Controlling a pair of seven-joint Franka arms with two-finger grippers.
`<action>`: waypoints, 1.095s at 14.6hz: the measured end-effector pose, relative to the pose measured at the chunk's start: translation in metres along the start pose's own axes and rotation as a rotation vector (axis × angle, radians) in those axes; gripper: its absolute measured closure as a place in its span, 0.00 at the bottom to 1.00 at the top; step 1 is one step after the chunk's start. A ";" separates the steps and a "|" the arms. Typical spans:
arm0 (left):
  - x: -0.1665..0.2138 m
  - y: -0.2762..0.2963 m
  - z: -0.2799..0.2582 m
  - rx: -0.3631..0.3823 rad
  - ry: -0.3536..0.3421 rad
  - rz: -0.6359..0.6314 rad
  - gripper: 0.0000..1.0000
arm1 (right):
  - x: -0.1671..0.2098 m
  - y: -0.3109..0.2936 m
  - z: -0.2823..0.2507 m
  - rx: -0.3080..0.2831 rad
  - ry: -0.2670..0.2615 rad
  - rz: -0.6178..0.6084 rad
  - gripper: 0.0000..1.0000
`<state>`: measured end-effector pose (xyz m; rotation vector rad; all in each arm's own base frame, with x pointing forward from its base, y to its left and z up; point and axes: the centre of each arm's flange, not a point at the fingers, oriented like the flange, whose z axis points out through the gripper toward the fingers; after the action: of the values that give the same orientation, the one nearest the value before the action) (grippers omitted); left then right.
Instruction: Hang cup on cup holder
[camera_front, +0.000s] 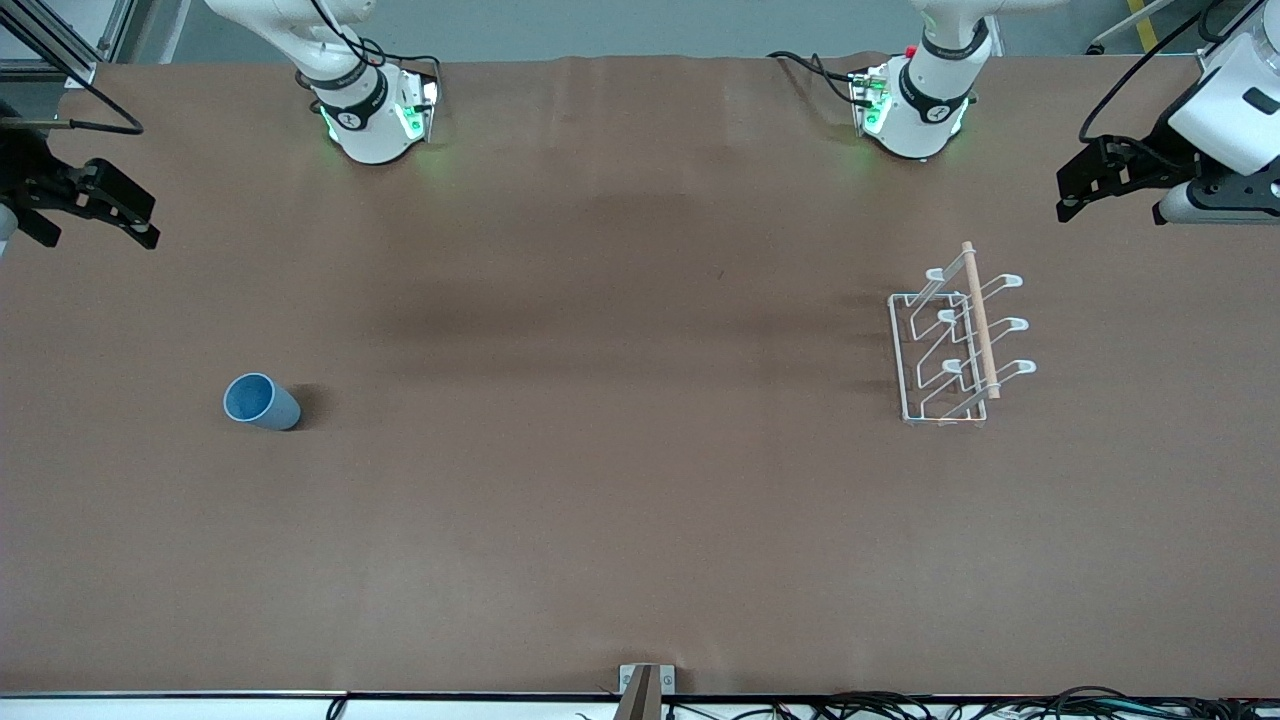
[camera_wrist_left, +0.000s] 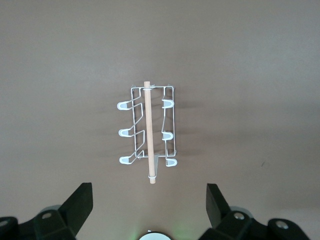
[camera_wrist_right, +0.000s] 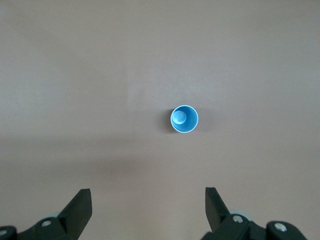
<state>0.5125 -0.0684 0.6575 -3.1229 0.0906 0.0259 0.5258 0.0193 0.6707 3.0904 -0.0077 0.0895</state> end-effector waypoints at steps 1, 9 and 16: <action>0.000 -0.001 -0.001 0.000 0.001 -0.002 0.00 | 0.000 0.000 0.000 0.003 -0.001 0.000 0.00; 0.000 -0.015 -0.006 0.000 0.009 -0.029 0.00 | -0.001 0.004 0.005 0.007 -0.029 -0.027 0.00; 0.002 -0.036 -0.003 -0.001 0.005 -0.062 0.00 | 0.002 0.006 0.011 0.008 -0.042 -0.027 0.00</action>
<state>0.5169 -0.0328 0.6614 -3.1245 -0.0056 0.0179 0.5285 0.0130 0.6600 3.0988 0.0334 0.0242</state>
